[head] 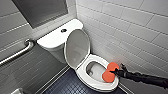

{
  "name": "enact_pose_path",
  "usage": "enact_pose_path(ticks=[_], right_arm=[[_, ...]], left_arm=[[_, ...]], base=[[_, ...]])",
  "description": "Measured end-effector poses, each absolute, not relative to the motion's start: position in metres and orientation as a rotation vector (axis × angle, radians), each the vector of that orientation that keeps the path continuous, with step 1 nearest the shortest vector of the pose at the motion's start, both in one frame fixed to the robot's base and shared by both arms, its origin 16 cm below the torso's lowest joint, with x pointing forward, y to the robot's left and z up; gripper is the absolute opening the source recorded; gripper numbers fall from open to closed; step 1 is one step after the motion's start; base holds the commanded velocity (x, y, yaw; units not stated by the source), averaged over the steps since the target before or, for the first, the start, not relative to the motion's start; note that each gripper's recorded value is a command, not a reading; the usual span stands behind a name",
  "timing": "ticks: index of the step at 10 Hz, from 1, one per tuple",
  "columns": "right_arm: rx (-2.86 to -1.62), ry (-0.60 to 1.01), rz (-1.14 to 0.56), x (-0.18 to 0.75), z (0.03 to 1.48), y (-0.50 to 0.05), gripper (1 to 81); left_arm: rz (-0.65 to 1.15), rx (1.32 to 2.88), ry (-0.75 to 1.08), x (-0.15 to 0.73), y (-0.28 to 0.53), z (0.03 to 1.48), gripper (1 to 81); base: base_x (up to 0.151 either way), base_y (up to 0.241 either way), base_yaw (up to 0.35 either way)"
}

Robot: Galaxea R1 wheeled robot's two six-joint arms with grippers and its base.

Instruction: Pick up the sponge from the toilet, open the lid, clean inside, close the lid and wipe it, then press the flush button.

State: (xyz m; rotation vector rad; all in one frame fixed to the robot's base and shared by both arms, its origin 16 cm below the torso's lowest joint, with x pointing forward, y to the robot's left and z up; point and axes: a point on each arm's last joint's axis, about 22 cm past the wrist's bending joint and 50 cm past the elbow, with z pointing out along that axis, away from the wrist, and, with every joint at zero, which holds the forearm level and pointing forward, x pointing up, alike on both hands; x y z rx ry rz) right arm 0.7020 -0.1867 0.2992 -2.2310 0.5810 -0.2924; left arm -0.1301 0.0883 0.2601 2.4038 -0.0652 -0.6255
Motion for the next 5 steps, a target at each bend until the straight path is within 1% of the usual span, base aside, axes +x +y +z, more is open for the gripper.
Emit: enact_pose_path(ticks=[5], right_arm=[[-2.176,0.561,-0.229,0.674,0.324,-0.174,1.0]], left_arm=[[-0.614,2.392,-0.075,-0.129,0.080,0.261,81.1]], base=[[0.000,0.000,0.000]])
